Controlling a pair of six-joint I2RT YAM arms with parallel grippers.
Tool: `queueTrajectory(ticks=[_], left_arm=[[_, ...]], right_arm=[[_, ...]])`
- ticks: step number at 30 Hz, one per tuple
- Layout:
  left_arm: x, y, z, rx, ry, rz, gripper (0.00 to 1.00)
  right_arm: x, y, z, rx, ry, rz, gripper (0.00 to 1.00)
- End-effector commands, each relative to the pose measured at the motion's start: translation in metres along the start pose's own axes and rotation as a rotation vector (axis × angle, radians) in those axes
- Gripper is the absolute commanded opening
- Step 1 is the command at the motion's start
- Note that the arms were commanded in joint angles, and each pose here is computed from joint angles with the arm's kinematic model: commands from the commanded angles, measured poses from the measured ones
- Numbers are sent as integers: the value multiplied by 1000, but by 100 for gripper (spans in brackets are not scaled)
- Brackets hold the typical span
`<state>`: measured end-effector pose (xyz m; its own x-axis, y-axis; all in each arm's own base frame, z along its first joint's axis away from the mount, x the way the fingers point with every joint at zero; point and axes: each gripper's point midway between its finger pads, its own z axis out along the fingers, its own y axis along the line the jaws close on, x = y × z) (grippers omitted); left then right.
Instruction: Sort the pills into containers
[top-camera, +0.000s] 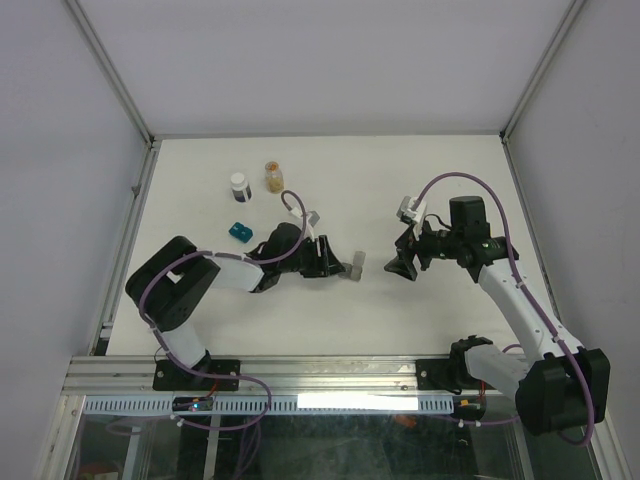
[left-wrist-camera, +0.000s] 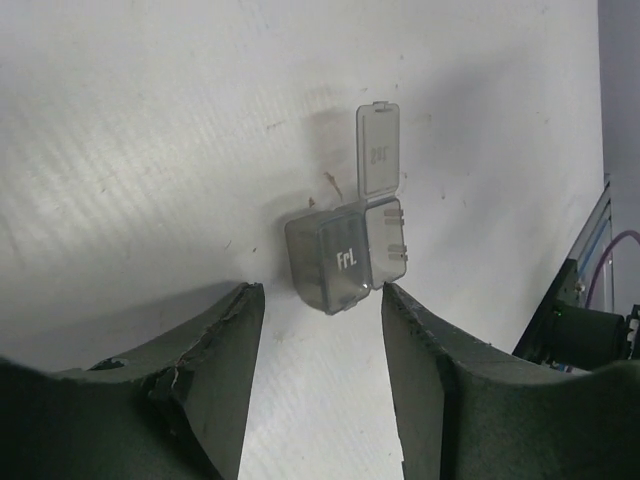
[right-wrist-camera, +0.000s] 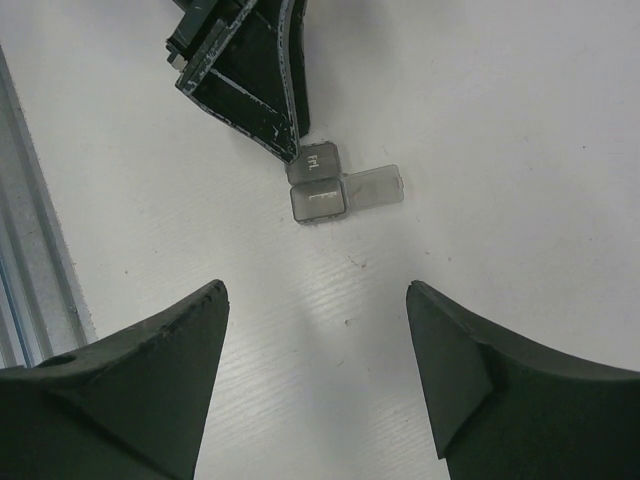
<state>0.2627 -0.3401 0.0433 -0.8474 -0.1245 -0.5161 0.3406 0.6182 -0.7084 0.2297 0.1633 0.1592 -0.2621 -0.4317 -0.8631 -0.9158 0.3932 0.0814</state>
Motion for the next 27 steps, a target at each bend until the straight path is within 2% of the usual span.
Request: queueTrajectory(ticks=[1,3,9,10,12,15,19,27], left_arm=[[-13,-2,-20,-40,-66,72,50],[-17,-4,-29,-44,-92,89,46],[-44,-13,-52,-79,-203,207,44],[-48,-14,-54,-80,-218,217,41],[-52,-13,-54,-94,-229,217,29],[-48,-4,-47,-131,-199,193,16],[-34,8,-37,-159,-137,149,5],[-11,13,-19,-154,-49,130,4]], right_arm=[[-13,-5,-5,22,-31,-46,75],[-13,-5,-5,23,-30,-46,75],[-14,-5,-6,23,-34,-49,75],[-15,-5,-6,25,-36,-53,75],[-16,-5,-8,27,-40,-55,75],[-17,-5,-9,31,-45,-57,75],[-18,-4,-10,27,-50,-60,75],[-18,-2,-10,22,-52,-60,75]])
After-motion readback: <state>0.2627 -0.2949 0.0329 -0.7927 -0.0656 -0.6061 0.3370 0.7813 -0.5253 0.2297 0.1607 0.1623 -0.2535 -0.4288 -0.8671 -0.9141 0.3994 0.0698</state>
